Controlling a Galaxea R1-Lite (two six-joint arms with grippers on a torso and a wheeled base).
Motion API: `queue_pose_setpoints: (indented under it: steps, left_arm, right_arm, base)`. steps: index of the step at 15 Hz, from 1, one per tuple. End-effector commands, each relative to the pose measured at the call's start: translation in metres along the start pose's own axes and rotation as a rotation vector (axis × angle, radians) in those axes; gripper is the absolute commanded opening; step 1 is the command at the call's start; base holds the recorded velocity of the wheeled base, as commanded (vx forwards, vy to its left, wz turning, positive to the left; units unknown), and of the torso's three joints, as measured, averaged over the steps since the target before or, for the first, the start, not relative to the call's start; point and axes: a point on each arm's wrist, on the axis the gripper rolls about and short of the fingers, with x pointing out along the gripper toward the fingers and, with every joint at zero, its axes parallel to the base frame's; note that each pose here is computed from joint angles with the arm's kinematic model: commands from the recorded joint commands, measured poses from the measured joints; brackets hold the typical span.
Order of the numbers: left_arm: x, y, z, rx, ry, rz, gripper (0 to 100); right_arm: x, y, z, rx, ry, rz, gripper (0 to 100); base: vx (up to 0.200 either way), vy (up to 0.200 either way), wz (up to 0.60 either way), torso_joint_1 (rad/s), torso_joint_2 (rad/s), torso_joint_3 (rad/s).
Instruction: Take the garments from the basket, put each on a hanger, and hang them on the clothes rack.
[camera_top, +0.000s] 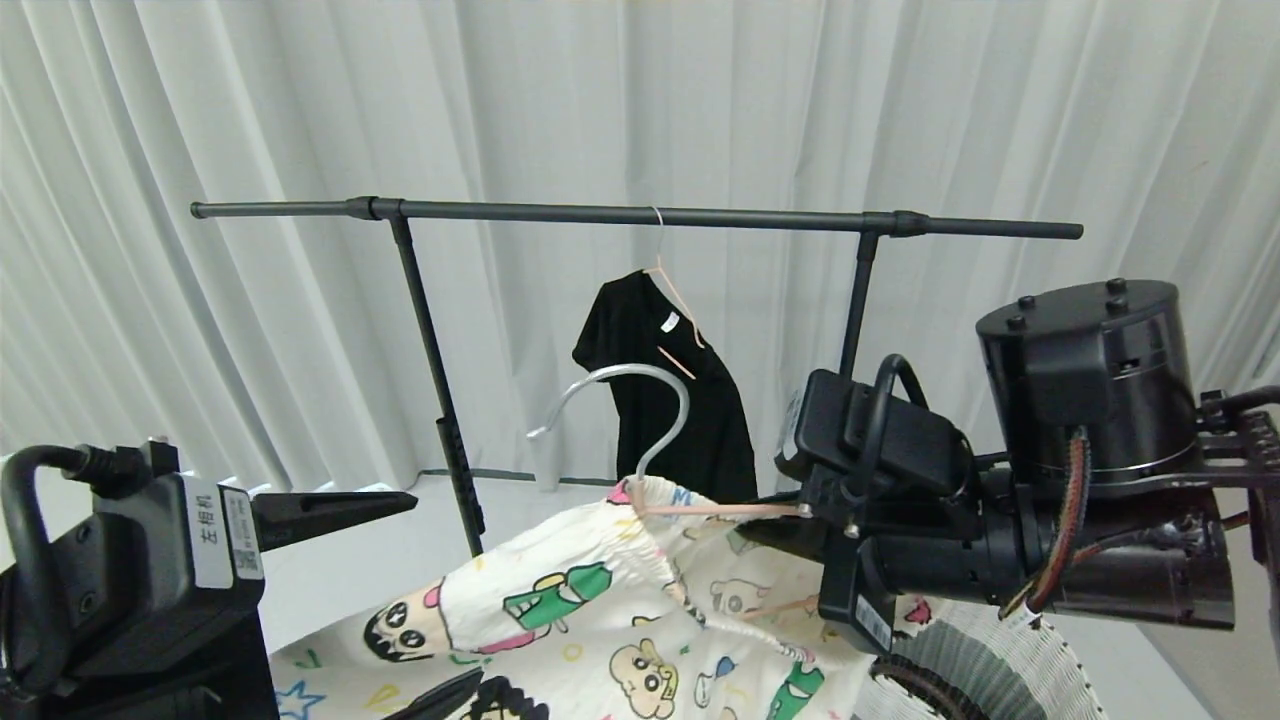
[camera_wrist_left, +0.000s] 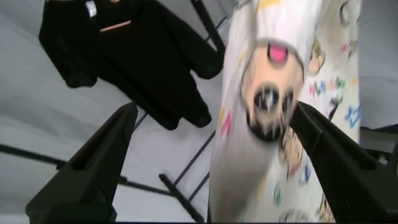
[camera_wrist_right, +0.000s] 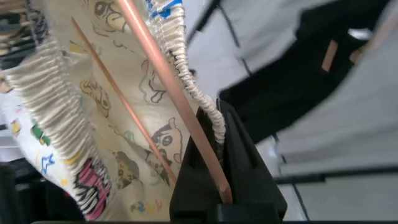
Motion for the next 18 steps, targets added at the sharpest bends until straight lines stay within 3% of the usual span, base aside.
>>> queue_pose_setpoints:
  steps: [1, 5, 8, 9, 11, 13, 15, 18]
  left_arm:
    - [-0.003, 0.009, -0.007, -0.034, 0.038, 0.07, 100]
    - [-0.019, 0.004, -0.027, -0.077, 0.085, 0.159, 100]
    - [-0.022, -0.003, -0.06, -0.17, 0.214, 0.216, 100]
    - [-0.022, -0.004, -0.065, -0.203, 0.229, 0.224, 100]
    - [-0.021, -0.007, -0.069, -0.369, 0.225, 0.232, 100]
    - [-0.018, -0.004, -0.069, -0.479, 0.228, 0.237, 100]
    - [-0.014, -0.002, -0.069, -0.512, 0.235, 0.236, 100]
    - [-0.002, 0.017, -0.06, -0.49, 0.182, 0.265, 100]
  right_arm:
    - [-0.01, -0.009, -0.002, 0.011, 0.008, -0.067, 0]
    - [-0.014, -0.033, -0.012, 0.053, 0.039, -0.159, 0]
    - [-0.017, -0.04, -0.007, 0.083, 0.023, -0.193, 0]
    - [-0.017, -0.041, -0.004, 0.102, 0.018, -0.205, 0]
    - [-0.005, -0.043, 0.002, 0.163, 0.033, -0.234, 0]
    - [0.005, -0.043, 0.011, 0.218, 0.034, -0.228, 0]
    - [0.015, -0.044, 0.023, 0.255, 0.008, -0.214, 0]
    - [0.02, -0.039, 0.032, 0.244, -0.01, -0.193, 0]
  base:
    - [0.0, 0.0, 0.0, 0.0, 0.0, 0.0]
    - [0.0, 0.0, 0.0, 0.0, 0.0, 0.0]
    - [0.0, 0.0, 0.0, 0.0, 0.0, 0.0]
    - [0.0, 0.0, 0.0, 0.0, 0.0, 0.0]
    - [0.0, 0.0, 0.0, 0.0, 0.0, 0.0]
    - [0.0, 0.0, 0.0, 0.0, 0.0, 0.0]
    - [0.0, 0.0, 0.0, 0.0, 0.0, 0.0]
    - [0.0, 0.0, 0.0, 0.0, 0.0, 0.0]
